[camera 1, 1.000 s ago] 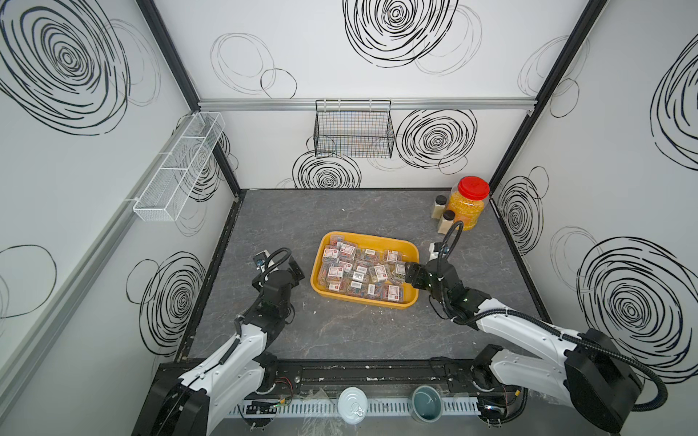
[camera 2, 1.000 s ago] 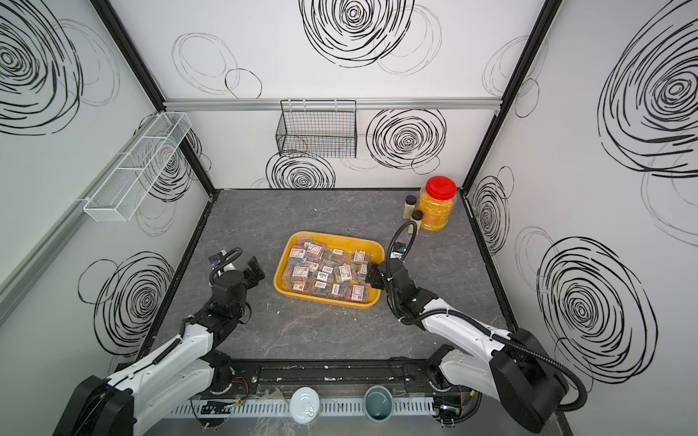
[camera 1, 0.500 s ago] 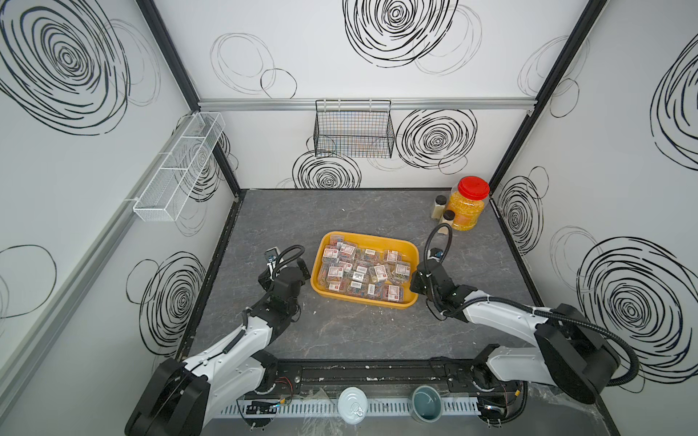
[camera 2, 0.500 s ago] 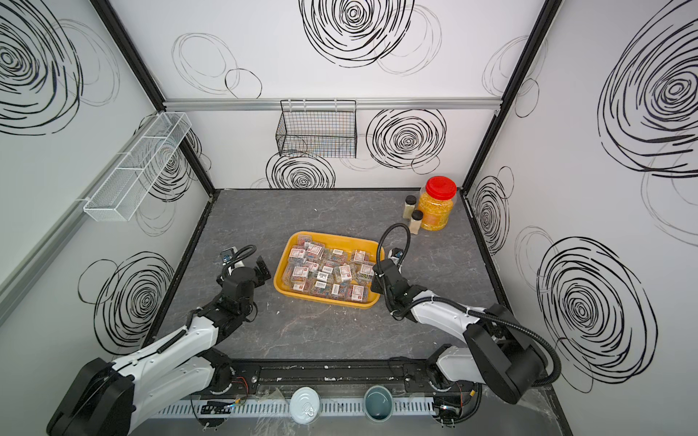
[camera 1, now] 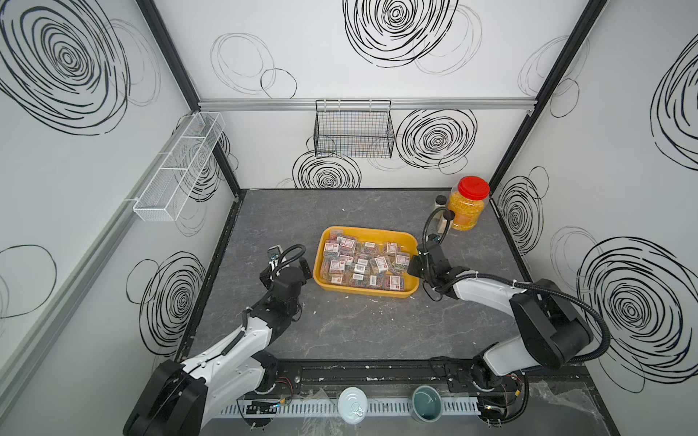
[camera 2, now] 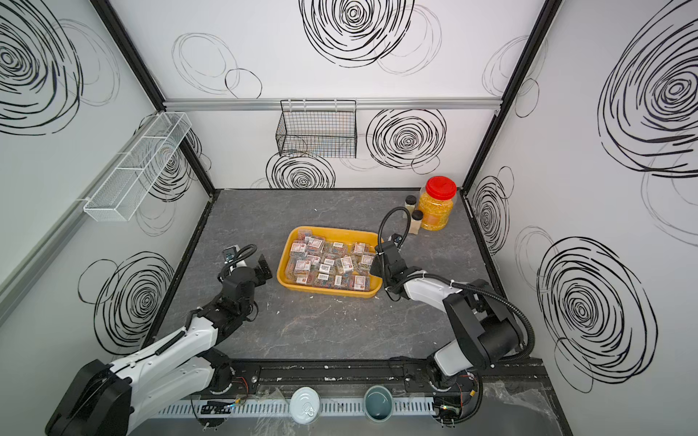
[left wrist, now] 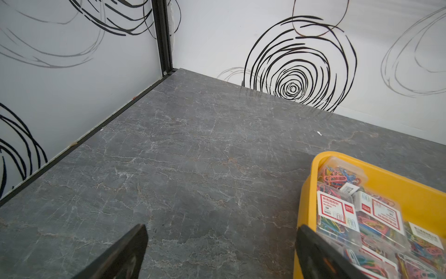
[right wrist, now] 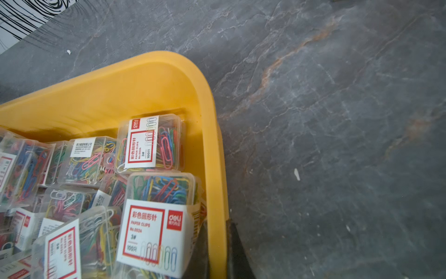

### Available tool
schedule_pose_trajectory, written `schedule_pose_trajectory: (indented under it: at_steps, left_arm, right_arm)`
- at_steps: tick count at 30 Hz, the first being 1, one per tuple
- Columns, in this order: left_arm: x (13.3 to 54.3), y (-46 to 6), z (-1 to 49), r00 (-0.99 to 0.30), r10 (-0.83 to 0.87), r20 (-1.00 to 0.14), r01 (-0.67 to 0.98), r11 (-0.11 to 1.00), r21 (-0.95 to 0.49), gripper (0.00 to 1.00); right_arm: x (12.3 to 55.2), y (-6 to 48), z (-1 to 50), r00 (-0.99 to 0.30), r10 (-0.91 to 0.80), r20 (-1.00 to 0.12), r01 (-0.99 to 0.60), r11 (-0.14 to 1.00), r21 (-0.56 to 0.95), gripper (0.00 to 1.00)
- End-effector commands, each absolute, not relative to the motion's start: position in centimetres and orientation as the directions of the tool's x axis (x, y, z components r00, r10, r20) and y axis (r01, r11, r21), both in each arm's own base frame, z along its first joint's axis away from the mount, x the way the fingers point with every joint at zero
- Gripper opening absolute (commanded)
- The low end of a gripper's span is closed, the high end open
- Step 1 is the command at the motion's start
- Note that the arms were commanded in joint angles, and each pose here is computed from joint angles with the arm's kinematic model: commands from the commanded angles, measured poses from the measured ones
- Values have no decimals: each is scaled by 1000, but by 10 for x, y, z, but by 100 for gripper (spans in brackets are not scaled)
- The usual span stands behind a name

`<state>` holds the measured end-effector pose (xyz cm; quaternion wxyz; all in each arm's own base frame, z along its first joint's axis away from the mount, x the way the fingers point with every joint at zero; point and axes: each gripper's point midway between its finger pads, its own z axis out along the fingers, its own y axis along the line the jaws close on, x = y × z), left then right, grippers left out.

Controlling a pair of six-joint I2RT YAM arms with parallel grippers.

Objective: Take the paper clips out of the storage box
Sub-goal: Move the storage box to the center of the board.

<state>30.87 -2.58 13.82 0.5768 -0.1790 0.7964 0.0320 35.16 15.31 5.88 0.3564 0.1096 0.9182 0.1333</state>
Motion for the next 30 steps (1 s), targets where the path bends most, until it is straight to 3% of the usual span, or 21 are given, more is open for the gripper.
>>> schedule_pose_trajectory:
  at_steps: [1,13,24,30]
  left_arm:
    - [315,-30,150,-229,-260,-938,-303,935,-185,99]
    - [331,-41,145,-284,-211,-936,-273,953,-132,99]
    - [328,-40,146,-277,-216,-936,-275,952,-138,99]
    - [325,-38,147,-270,-221,-937,-274,951,-145,99]
  right_arm:
    - [375,141,66,-703,303,-644,114,941,318,0]
    - [444,142,67,-706,159,-690,-6,973,229,0]
    - [434,165,70,-694,66,-717,-140,964,224,0]
    - [435,156,87,-680,60,-731,-71,987,147,34]
